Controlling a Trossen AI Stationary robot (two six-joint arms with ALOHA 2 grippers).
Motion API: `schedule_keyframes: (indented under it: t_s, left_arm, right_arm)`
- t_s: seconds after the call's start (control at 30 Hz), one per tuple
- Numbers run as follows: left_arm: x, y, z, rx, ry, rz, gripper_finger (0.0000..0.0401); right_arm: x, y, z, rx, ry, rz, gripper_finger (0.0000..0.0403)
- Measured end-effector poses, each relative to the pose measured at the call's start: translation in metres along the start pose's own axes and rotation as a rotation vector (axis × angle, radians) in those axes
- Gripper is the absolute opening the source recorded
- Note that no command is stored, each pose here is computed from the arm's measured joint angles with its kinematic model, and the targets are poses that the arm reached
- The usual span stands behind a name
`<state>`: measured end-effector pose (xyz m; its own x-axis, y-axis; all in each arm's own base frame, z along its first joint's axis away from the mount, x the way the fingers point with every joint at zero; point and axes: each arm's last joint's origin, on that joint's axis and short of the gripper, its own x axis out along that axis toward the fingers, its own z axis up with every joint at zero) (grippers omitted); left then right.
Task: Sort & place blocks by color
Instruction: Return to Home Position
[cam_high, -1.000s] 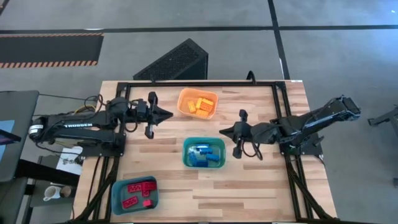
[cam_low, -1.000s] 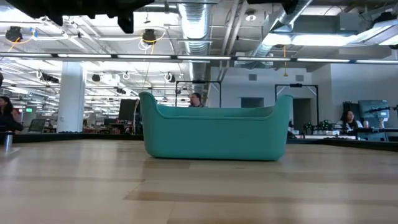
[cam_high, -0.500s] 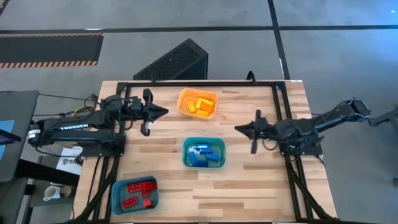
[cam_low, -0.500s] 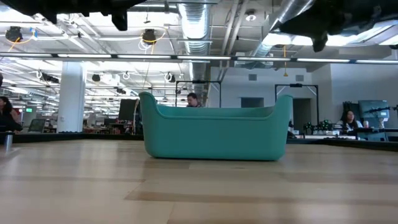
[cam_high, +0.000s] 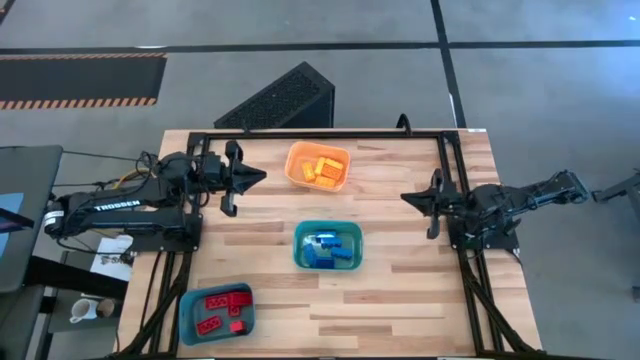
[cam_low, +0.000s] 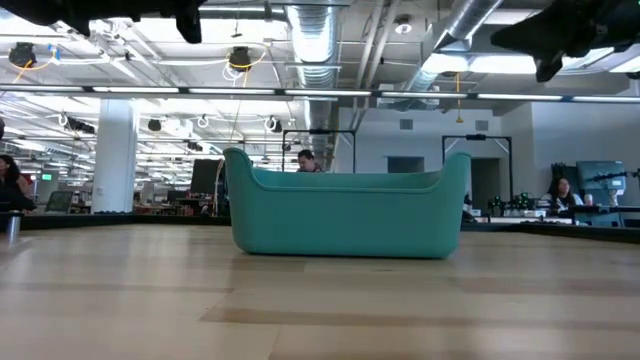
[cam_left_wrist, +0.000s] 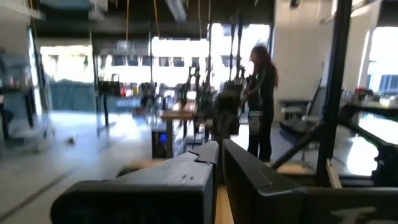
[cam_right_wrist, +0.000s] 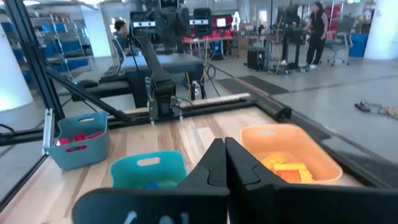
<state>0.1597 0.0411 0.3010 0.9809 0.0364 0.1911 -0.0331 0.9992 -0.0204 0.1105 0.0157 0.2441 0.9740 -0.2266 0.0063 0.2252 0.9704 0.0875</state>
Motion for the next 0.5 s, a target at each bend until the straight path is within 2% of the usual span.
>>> schedule_keyframes:
  t_s: [0.2,0.33,0.5]
  left_arm:
    - [-0.011,-0.003,-0.008,0.018,-0.062,-0.012,0.0011]
    - [-0.024,-0.003,-0.030,-0.012,-0.079,0.019,0.0011]
    - [-0.041,-0.006,-0.048,-0.042,-0.165,0.014,0.0011]
  right_arm:
    - [-0.019,-0.008,0.007,-0.029,-0.078,0.067,0.0003]
    - [-0.027,-0.011,0.008,-0.035,-0.104,0.095,0.0003]
    - [-0.028,-0.013,-0.010,-0.034,-0.105,0.100,0.0003]
